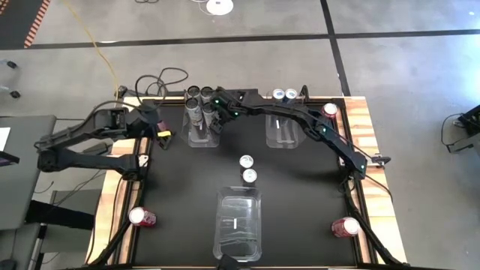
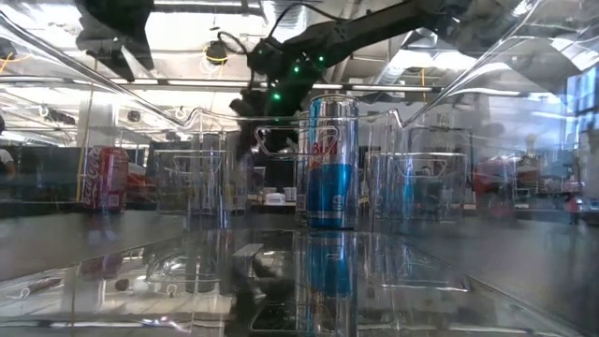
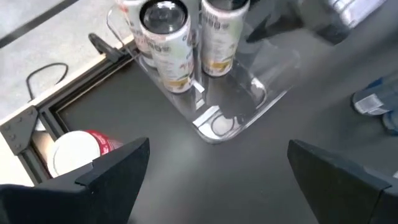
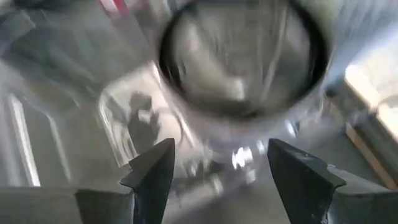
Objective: Sort soda cans
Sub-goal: Put the white soda can into the top left transparent bin
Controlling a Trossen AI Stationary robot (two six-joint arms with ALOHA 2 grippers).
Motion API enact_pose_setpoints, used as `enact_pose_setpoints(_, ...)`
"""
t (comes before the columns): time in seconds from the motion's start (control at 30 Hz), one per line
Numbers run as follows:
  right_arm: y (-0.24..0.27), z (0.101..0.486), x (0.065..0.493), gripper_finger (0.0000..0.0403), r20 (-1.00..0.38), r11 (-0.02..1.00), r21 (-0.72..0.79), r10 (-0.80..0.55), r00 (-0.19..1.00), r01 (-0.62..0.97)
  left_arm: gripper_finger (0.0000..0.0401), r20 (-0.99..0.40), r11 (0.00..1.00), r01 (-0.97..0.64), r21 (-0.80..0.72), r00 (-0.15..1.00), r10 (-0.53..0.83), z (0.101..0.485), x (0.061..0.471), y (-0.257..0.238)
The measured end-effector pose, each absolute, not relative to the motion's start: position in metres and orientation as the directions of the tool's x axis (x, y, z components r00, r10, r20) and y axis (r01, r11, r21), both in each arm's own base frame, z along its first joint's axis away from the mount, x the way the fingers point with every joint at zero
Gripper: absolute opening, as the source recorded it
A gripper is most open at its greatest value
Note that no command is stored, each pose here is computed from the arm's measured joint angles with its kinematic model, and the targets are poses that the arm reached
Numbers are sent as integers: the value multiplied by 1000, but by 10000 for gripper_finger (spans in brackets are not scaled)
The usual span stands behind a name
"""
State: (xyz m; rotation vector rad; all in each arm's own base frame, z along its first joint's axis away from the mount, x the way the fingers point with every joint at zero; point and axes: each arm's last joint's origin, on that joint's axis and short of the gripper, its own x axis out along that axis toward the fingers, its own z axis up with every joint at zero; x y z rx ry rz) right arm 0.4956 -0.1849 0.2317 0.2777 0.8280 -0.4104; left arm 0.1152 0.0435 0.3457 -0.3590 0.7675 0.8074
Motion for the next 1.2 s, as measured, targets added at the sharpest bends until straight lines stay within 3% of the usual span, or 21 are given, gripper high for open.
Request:
enact_pose_setpoints(0.77, -209, 227, 499, 274, -689, 887, 51, -301, 659, 458, 377, -735, 643, -766, -16, 445, 511, 334, 121, 45)
enact_pose_setpoints(1.2, -184, 240, 501, 274, -702, 910, 39, -269, 659, 413, 377, -733, 657, -754, -5, 450, 511, 334, 119, 44)
